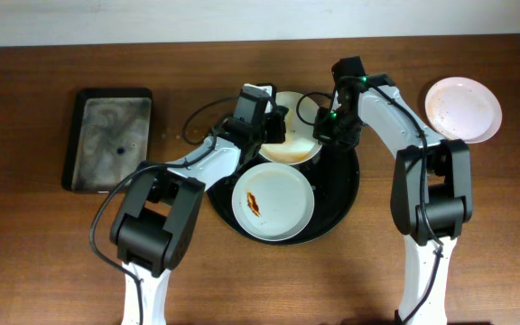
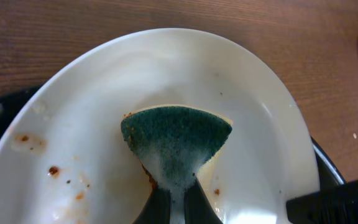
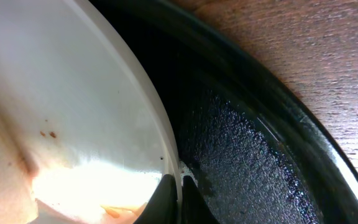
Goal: Clean dirty plates on tray and stack at the side
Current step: 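Scrub the white plate with the sponge while the right gripper holds it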
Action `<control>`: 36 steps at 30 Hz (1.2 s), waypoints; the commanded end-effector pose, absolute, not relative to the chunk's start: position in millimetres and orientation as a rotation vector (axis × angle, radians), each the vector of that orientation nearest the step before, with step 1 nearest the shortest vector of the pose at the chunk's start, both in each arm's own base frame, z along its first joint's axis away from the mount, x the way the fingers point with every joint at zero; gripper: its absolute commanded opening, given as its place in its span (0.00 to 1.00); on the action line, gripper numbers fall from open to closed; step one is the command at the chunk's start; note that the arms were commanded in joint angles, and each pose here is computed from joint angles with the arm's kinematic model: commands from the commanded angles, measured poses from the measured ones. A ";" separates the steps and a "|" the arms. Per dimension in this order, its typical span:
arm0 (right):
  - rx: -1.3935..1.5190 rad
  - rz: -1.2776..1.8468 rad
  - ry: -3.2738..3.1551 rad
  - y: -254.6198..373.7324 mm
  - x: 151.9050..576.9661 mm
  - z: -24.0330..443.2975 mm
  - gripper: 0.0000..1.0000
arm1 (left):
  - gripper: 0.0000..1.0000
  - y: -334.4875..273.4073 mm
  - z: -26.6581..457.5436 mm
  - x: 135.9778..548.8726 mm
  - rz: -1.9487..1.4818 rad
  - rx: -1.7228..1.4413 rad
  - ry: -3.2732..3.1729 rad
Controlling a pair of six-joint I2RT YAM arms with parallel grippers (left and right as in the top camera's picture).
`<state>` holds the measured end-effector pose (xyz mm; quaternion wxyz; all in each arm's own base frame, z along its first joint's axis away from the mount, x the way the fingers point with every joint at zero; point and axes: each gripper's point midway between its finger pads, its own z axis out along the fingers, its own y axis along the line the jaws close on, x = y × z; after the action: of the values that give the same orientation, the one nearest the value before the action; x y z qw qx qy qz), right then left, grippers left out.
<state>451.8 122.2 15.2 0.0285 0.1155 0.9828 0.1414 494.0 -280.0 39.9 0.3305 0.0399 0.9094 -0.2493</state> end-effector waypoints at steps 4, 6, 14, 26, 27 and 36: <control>0.367 0.387 3.091 116.4 441.9 -4.6 0.04 | 0.01 -254.6 5.8 502.6 -0.483 0.052 2.408; 0.367 0.387 3.091 116.4 441.9 -4.6 0.04 | 0.00 -240.2 4.9 508.9 -0.375 0.069 2.392; 0.372 0.366 3.104 114.0 438.6 -5.3 0.04 | 0.00 -209.3 56.3 526.4 -0.157 0.137 2.272; 0.373 0.366 3.104 114.0 438.6 -5.2 0.04 | 0.01 -200.7 125.9 513.2 -0.169 0.105 2.224; 0.373 0.366 3.104 114.0 438.6 -5.2 0.04 | 0.00 -209.7 120.2 510.5 -0.239 0.107 2.245; 0.372 0.366 3.104 114.0 438.6 -5.2 0.04 | 0.00 -252.2 47.9 498.7 -0.529 0.162 2.380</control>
<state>448.0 122.4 14.9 0.0203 0.1166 0.9829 0.1414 504.1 -242.6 66.4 0.3674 0.0629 0.9114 -0.1744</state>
